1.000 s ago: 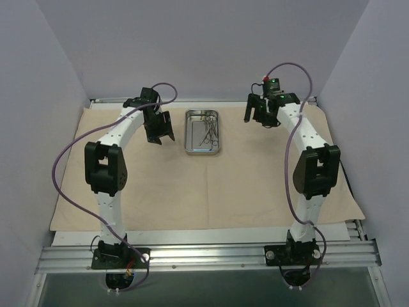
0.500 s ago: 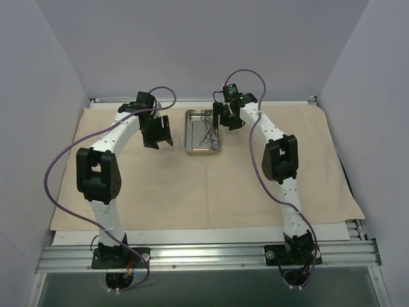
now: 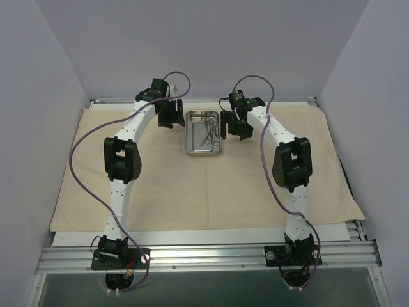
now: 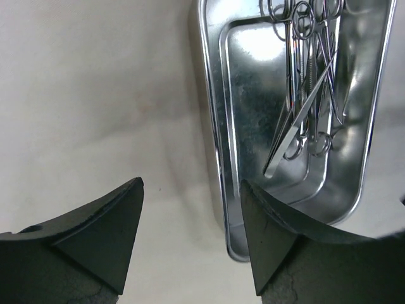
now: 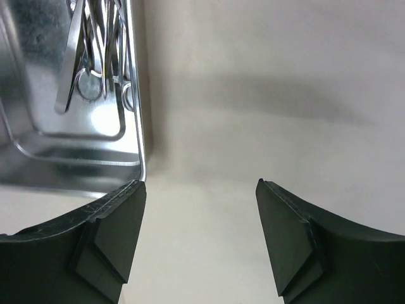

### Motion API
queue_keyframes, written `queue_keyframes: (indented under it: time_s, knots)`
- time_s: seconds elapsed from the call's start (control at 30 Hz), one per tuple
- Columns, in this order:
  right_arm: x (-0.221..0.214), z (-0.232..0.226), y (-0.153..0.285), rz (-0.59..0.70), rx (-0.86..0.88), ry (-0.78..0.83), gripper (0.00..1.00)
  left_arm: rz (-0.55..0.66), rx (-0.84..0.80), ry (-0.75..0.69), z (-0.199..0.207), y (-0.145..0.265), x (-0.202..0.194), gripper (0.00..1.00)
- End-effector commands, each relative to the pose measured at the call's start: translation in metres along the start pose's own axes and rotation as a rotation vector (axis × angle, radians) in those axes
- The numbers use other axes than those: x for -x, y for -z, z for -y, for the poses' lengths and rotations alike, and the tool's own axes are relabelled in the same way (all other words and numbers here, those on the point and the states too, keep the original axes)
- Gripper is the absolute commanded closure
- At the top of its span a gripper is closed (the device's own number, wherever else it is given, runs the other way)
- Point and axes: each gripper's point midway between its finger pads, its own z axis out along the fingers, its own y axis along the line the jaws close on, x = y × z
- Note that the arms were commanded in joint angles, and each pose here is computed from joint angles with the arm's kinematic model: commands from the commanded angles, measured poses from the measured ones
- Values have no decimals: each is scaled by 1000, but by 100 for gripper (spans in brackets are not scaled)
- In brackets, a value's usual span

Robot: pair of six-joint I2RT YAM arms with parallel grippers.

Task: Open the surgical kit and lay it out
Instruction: Pick up the container from the surgical kit.

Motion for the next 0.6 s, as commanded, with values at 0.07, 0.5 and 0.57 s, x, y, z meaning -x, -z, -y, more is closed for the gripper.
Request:
queue_keyframes:
  time_s: [0.07, 0.5, 0.57]
  knots:
    - [3, 19, 73, 94, -27, 11, 28, 45, -30, -98, 26, -18, 11, 29]
    - [-30, 54, 108, 109, -33, -54, 28, -8, 57, -49, 19, -58, -15, 37]
    - [-35, 58, 108, 98, -36, -62, 28, -5, 62, -61, 19, -59, -15, 39]
